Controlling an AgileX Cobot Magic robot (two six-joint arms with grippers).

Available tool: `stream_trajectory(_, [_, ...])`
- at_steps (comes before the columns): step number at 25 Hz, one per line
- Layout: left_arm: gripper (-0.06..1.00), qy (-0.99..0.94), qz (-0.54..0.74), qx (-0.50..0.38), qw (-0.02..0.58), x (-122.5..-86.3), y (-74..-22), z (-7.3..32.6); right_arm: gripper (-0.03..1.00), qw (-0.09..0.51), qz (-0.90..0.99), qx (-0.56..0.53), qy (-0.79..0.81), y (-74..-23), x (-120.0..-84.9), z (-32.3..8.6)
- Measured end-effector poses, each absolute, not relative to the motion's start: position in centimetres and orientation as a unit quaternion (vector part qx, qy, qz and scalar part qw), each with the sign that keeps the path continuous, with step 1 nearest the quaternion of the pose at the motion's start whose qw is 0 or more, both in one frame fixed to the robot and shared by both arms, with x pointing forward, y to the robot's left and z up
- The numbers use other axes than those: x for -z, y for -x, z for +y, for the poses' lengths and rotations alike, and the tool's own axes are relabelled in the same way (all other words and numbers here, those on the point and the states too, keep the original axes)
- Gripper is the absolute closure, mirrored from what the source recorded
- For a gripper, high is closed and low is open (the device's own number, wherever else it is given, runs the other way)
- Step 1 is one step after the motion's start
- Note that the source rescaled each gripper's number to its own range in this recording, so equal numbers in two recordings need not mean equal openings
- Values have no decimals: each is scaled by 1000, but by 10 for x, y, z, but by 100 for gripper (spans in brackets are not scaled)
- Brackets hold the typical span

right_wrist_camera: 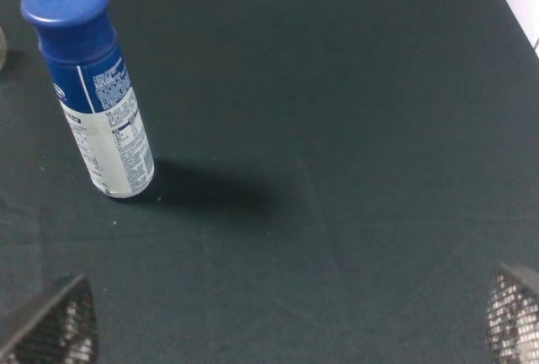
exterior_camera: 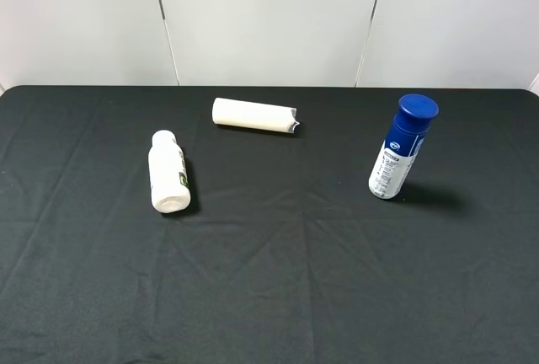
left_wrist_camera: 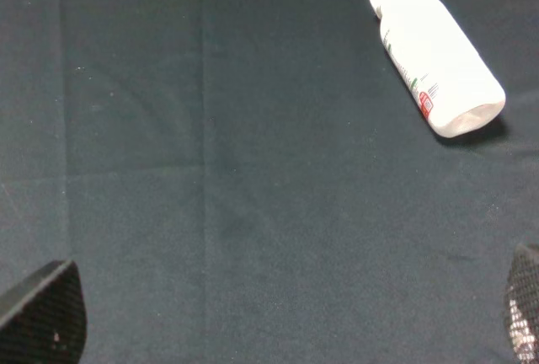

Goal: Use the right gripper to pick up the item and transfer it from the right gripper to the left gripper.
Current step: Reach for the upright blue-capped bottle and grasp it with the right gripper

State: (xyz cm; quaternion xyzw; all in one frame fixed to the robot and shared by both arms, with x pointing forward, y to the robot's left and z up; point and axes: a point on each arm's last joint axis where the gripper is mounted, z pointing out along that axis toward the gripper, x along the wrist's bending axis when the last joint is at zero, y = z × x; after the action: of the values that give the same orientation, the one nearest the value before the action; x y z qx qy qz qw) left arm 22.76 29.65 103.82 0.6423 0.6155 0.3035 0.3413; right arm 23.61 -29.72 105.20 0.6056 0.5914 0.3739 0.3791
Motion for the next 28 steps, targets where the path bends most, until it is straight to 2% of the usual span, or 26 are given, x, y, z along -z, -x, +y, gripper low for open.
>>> stream_trajectory(20, [-4,-642,616,-303,341,-1038,-228,297,-3,379,590,-375,-606,-236,-1053,-297])
stream_trajectory(28, [-4,-642,616,-303,341,-1038,-228,297,-3,386,586,-381,-601,-237,-1085,-297])
